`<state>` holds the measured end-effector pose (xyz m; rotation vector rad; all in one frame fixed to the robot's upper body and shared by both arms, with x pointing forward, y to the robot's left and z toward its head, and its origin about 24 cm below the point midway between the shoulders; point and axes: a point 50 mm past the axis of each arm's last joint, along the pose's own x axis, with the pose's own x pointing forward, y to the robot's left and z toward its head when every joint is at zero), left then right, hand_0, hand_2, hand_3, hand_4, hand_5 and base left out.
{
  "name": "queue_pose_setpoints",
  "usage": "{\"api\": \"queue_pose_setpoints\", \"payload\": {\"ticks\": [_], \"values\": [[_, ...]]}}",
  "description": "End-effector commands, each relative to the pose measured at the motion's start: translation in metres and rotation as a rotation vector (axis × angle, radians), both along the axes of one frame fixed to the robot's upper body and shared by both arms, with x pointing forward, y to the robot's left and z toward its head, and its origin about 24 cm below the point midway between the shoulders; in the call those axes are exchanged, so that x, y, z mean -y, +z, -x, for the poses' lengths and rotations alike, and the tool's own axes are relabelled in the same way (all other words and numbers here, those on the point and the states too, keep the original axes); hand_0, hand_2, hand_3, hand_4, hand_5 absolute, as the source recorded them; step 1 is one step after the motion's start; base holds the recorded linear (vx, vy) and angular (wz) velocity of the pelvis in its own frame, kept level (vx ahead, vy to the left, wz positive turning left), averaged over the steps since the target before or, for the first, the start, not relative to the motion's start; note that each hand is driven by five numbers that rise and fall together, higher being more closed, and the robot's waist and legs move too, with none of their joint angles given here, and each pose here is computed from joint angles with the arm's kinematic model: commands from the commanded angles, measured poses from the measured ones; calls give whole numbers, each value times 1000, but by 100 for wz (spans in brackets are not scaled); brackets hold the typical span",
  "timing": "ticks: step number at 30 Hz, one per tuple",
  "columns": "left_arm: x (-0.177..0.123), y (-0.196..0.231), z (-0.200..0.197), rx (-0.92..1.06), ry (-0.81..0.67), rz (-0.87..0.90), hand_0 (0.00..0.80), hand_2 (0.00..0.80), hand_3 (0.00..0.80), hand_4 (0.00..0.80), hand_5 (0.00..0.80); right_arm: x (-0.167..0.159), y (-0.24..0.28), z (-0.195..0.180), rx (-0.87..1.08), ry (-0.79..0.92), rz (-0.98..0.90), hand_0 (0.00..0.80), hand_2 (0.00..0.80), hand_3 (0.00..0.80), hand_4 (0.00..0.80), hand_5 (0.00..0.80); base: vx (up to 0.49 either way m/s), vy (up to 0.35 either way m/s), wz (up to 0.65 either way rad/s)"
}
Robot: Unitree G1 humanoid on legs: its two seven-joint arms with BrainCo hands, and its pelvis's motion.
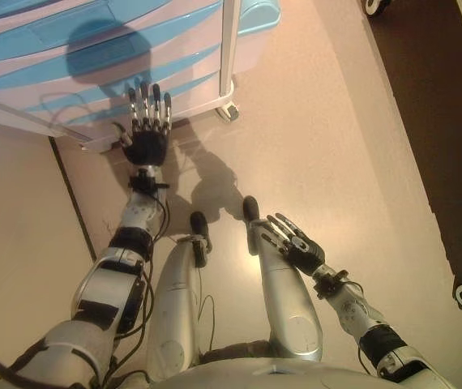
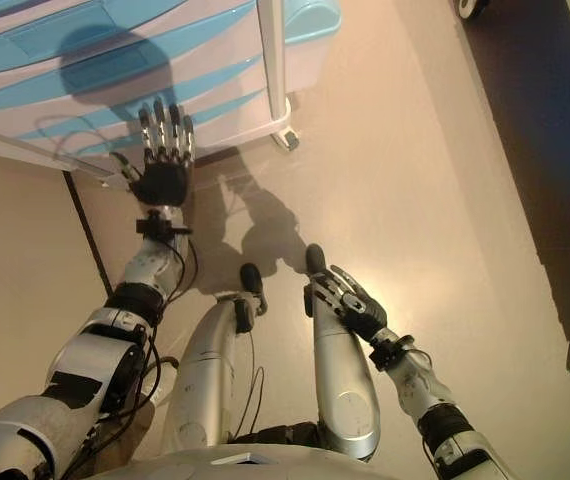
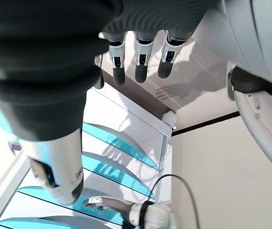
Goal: Open the drawer and pick up the medicine
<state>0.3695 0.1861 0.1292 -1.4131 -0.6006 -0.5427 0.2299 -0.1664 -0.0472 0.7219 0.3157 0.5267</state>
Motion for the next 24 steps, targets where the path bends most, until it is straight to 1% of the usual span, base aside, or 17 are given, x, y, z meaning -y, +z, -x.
{"api": "queue_pose_setpoints", "payload": {"ticks": [1, 6, 9, 18, 24], "values": [[-13, 27, -2, 83, 59, 10, 0, 0, 0, 0, 0, 0, -27, 42, -133, 63, -2, 0, 0, 0, 0, 0, 8, 47, -1], [-21, 45, -8, 106, 103, -4, 0, 0, 0, 0, 0, 5, -28, 45, -129, 67, 10, 0, 0, 0, 0, 0, 7, 44, -6], [-28, 53, -9, 114, 119, 20, 0, 0, 0, 0, 0, 7, -29, 47, -129, 67, 14, 0, 0, 0, 0, 0, 7, 22, -4], [-46, 68, -11, 133, 176, 71, 0, 0, 0, 0, 0, 10, -33, 50, -127, 66, 15, 0, 0, 0, 0, 0, 0, 0, 0], [-50, 73, -9, 170, 195, 103, 0, 0, 0, 0, 0, 9, -34, 52, -126, 59, 8, 0, 0, 0, 0, 0, 0, 0, 0]]}}
